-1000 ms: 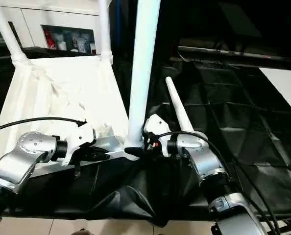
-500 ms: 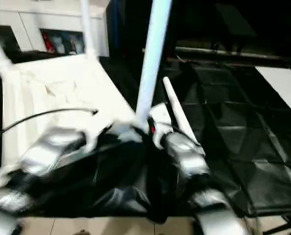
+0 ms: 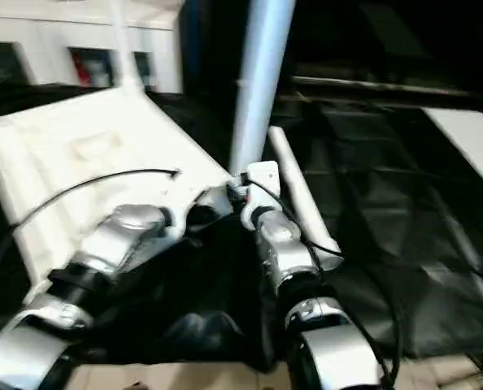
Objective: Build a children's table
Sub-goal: Rotate leg to tighten
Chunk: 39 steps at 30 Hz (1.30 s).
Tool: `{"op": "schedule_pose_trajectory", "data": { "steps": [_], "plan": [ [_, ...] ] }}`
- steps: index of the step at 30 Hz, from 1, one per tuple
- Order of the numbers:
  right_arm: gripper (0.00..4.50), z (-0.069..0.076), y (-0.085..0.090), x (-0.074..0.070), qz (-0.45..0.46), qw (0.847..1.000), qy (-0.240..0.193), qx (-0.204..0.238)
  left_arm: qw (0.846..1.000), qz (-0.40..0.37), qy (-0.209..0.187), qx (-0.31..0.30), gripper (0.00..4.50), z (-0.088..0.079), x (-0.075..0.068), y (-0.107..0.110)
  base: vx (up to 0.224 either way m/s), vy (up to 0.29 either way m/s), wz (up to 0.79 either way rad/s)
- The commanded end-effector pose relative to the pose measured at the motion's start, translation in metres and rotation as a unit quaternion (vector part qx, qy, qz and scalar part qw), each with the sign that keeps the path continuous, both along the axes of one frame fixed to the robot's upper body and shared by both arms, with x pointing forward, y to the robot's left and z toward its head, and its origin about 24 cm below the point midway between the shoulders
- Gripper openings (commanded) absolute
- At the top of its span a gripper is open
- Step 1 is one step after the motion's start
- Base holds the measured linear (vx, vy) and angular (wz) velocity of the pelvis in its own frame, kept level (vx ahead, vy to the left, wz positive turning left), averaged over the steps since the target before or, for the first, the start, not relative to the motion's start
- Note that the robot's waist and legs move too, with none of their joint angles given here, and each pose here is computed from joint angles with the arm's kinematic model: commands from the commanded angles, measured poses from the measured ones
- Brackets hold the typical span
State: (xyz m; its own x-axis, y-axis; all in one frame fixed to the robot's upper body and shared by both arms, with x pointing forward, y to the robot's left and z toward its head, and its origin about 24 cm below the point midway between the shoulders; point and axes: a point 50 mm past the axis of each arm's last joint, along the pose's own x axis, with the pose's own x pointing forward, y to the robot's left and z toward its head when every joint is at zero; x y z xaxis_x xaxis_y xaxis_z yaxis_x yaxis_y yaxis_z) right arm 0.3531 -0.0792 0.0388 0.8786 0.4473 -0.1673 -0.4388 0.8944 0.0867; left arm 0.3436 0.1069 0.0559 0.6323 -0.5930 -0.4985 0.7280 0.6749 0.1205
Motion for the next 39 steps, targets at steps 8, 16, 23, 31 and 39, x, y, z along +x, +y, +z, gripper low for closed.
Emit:
{"op": "schedule_pose_trajectory", "data": {
  "steps": [8,16,23,31,39],
  "plan": [
    [3.92,0.022,-0.042,-0.013,0.177,0.982,-0.055,-0.048,0.994,-0.108,-0.007,-0.019,0.0,0.007,-0.022,0.013,0.0,0.0,0.0],
    [3.92,0.021,-0.057,-0.035,0.32,0.943,-0.03,-0.081,0.979,-0.202,-0.007,-0.036,0.0,0.017,-0.042,0.02,0.0,0.0,0.0],
    [3.92,0.02,-0.052,-0.035,0.332,0.938,-0.028,-0.093,0.969,-0.245,0.005,-0.045,0.0,0.021,-0.053,0.018,0.0,0.0,0.0],
    [3.92,0.015,-0.047,-0.04,0.372,0.922,-0.015,-0.104,0.968,-0.248,0.011,-0.04,0.0,0.02,-0.055,0.02,0.0,0.0,0.0],
    [3.74,0.015,-0.046,-0.039,0.369,0.924,-0.016,-0.098,0.968,-0.247,0.011,-0.039,0.0,0.02,-0.055,0.02,0.0,0.0,0.0]
  ]
}}
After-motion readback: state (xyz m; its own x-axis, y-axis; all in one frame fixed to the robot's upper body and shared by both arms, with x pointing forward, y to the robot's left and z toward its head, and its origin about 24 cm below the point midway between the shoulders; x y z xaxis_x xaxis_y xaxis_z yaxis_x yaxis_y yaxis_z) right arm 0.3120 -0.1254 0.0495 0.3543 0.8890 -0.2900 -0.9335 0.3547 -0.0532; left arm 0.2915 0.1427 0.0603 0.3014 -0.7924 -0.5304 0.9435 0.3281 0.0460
